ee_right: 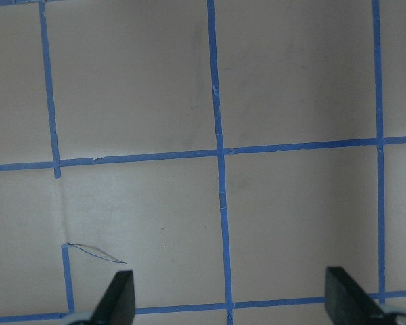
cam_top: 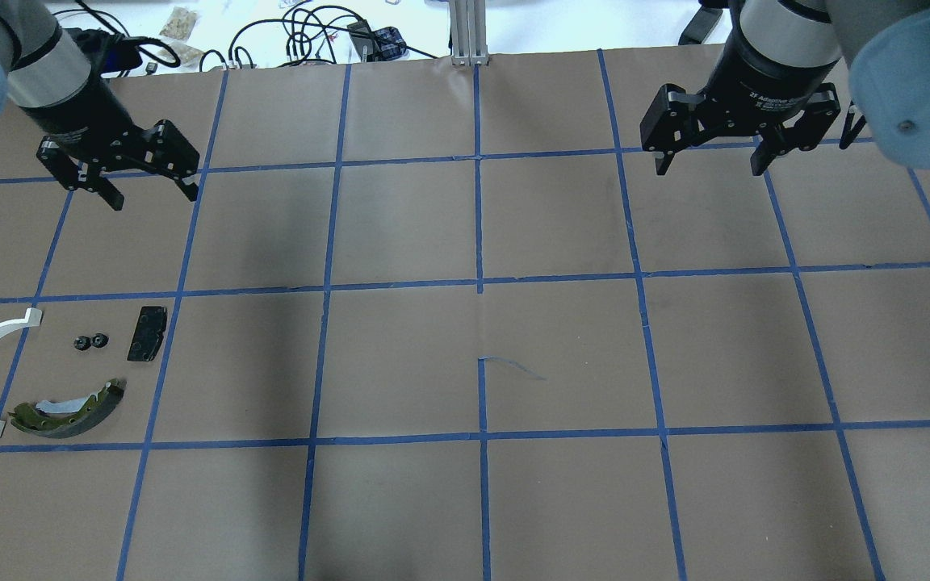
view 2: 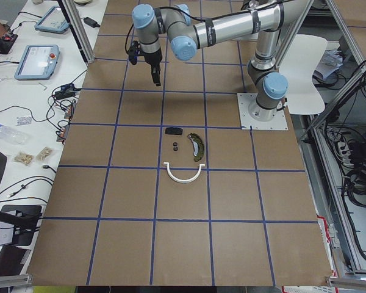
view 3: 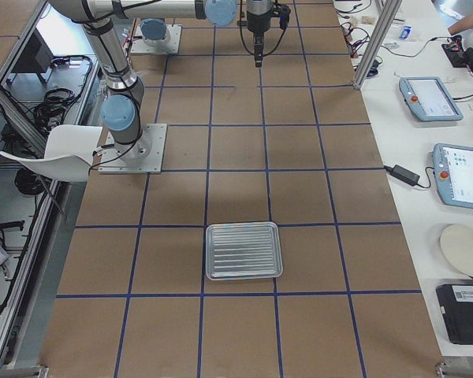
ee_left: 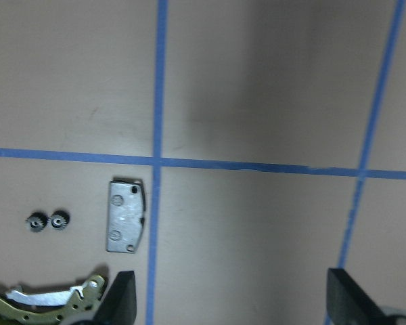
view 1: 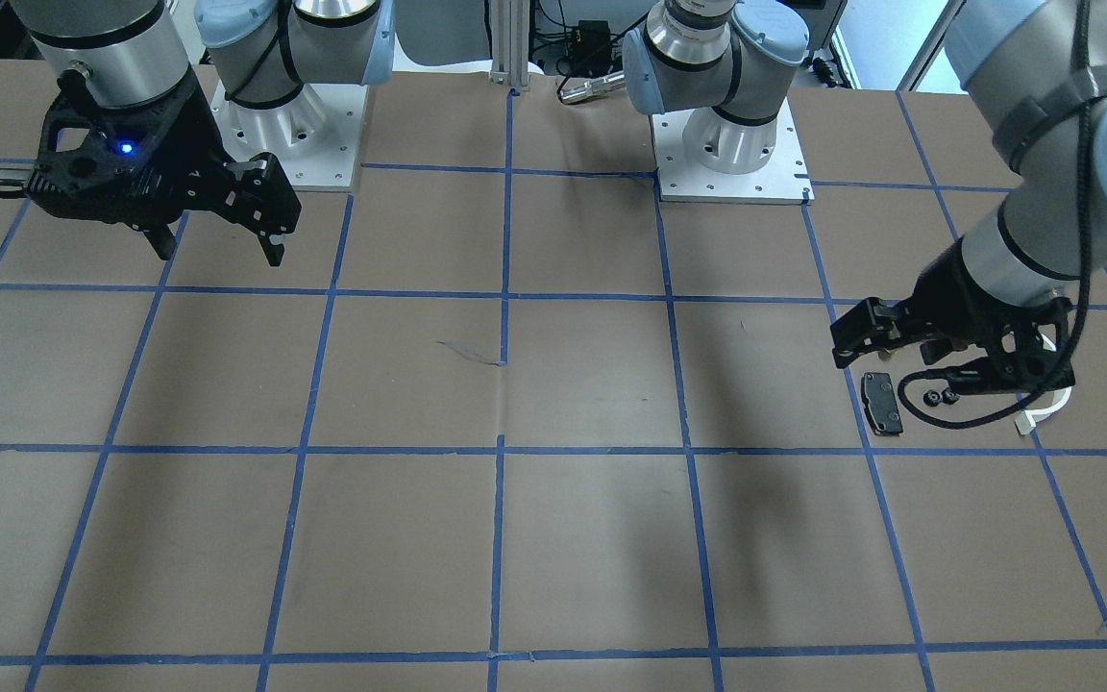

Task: Place bearing gear from tray to pile

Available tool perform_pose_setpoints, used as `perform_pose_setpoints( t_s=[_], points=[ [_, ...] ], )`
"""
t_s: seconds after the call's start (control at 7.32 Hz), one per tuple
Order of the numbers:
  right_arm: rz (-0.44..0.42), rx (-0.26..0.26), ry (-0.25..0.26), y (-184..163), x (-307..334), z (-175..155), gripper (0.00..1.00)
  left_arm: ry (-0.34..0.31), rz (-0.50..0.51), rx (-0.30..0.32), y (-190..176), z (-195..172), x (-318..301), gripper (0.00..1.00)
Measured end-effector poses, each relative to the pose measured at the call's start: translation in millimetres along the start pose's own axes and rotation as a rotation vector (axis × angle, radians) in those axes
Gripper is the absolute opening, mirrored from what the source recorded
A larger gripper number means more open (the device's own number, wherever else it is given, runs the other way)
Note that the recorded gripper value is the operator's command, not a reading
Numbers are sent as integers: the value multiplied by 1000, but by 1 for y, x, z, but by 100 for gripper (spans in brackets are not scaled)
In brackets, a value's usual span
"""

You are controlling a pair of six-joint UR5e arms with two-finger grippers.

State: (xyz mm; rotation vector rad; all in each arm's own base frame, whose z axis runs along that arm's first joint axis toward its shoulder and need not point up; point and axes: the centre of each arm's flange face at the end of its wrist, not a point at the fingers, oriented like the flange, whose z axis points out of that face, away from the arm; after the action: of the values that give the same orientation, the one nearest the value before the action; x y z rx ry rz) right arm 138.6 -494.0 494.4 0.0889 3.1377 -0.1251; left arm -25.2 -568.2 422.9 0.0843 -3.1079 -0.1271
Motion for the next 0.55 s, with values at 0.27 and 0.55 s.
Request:
perform_pose_setpoints(
  t_s=[0.27, 0.55],
  points=[
    [0, 0, 0, 0, 0, 0, 100, 0, 39, 31, 16, -21, 44, 100],
    [0, 0, 0, 0, 0, 0, 100, 83, -6, 61, 37, -38, 68, 100]
  ],
)
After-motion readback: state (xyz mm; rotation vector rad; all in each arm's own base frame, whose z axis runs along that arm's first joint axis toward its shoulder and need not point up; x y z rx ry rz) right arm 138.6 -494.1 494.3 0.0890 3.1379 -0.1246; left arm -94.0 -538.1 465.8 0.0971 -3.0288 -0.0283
